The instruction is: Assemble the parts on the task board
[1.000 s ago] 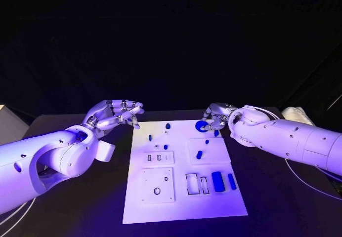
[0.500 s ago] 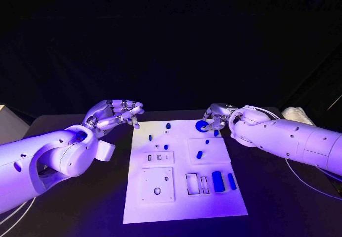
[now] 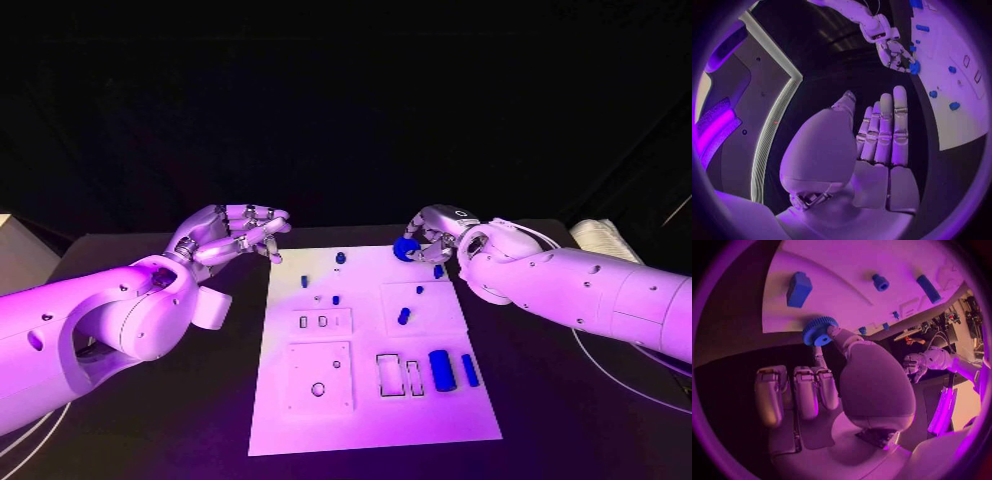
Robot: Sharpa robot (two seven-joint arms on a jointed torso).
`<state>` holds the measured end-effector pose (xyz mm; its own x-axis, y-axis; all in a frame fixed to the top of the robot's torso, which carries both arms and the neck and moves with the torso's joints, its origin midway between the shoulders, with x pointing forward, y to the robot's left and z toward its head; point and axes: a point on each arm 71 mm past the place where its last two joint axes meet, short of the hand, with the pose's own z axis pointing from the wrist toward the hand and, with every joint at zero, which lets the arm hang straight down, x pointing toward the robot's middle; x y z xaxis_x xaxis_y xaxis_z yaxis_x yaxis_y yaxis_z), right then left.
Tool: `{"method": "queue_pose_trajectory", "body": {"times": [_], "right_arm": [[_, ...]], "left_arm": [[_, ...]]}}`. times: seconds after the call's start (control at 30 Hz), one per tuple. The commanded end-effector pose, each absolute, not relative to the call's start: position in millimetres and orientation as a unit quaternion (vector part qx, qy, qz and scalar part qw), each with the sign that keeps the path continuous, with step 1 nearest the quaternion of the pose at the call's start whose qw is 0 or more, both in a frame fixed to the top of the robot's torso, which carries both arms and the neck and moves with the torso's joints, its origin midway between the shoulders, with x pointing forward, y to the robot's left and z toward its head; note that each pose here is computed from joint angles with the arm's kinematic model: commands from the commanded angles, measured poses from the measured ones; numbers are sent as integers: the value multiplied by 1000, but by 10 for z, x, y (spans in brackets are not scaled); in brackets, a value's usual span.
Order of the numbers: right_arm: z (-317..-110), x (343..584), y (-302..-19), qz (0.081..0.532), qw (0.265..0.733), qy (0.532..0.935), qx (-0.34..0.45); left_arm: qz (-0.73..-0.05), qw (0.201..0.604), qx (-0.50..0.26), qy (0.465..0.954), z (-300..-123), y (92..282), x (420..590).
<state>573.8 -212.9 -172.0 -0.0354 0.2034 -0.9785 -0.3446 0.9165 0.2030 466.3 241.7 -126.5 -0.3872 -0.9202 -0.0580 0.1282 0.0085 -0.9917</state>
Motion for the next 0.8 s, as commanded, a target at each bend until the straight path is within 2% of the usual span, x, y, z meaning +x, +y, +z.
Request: {"method": "queue_pose_trajectory", "body": {"times": [0.03,0.3,0.8], "right_arm": [[-1655,5727,-2099,193,722,662,-56],[-1596,5673,-1930,212,719,659,-62],[-1546,5541,-1180,256,701,658,-104]], "left_arm": [[-616,425,-344,567,-1252,2402,4659],[-616,426,-345,567,-1253,2406,4659],[-619,421,-343,567,-1251,2358,4652]]}}
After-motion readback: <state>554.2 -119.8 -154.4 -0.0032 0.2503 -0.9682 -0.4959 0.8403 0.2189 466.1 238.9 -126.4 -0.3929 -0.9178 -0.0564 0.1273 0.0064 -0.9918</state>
